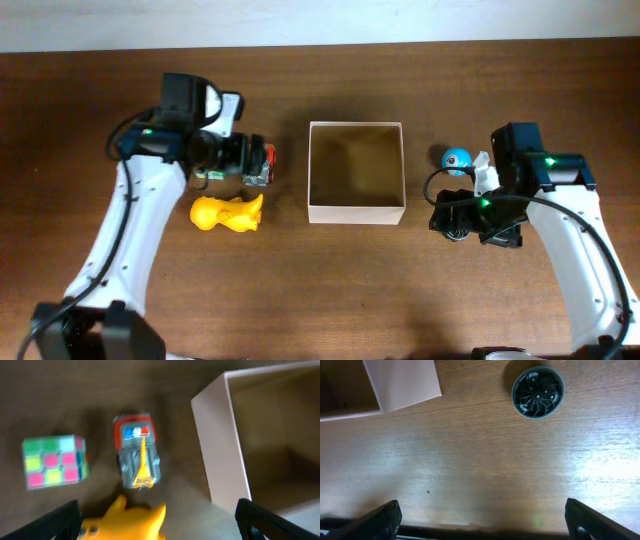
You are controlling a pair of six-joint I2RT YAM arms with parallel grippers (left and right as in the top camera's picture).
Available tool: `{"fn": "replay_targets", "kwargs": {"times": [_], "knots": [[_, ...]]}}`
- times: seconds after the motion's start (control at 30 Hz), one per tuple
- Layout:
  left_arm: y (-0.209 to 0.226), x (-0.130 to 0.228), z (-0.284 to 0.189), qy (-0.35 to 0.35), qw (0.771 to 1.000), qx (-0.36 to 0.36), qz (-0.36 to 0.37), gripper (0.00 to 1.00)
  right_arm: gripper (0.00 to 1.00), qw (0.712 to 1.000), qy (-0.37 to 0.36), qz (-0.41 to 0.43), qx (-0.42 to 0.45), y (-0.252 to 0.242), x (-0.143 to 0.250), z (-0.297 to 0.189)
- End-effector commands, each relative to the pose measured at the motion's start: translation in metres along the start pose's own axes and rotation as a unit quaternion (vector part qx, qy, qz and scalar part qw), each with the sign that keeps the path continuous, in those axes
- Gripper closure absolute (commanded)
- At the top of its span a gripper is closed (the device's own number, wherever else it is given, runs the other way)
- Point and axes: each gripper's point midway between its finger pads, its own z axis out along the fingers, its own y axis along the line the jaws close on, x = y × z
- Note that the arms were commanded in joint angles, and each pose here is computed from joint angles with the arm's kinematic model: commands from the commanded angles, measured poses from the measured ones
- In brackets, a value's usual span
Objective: Pack container
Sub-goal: 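Move left gripper to the red-grey toy truck and grasp it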
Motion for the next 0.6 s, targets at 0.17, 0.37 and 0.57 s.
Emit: {"fn": "replay_targets", "kwargs": {"times": [0.17,0.37,0.57], "knots": [[0.000,0.003,0.055,0.037,0.999,-0.039,0.009,0.01,0.01,1.000,-0.011,0.019,-0.001,0.000,0.002,-0.009],[0.003,0.002,0.081,0.044,0.998,-0.039,0.010,0.01,0.01,0.997,-0.081,-0.005,-0.014,0.006,0.008,-0.038],[0.016,0.011,0.101,0.064,0.996,-0.067,-0.003,0.00,0.01,0.981,-0.188,-0.038,-0.031,0.014,0.022,-0.083]]}}
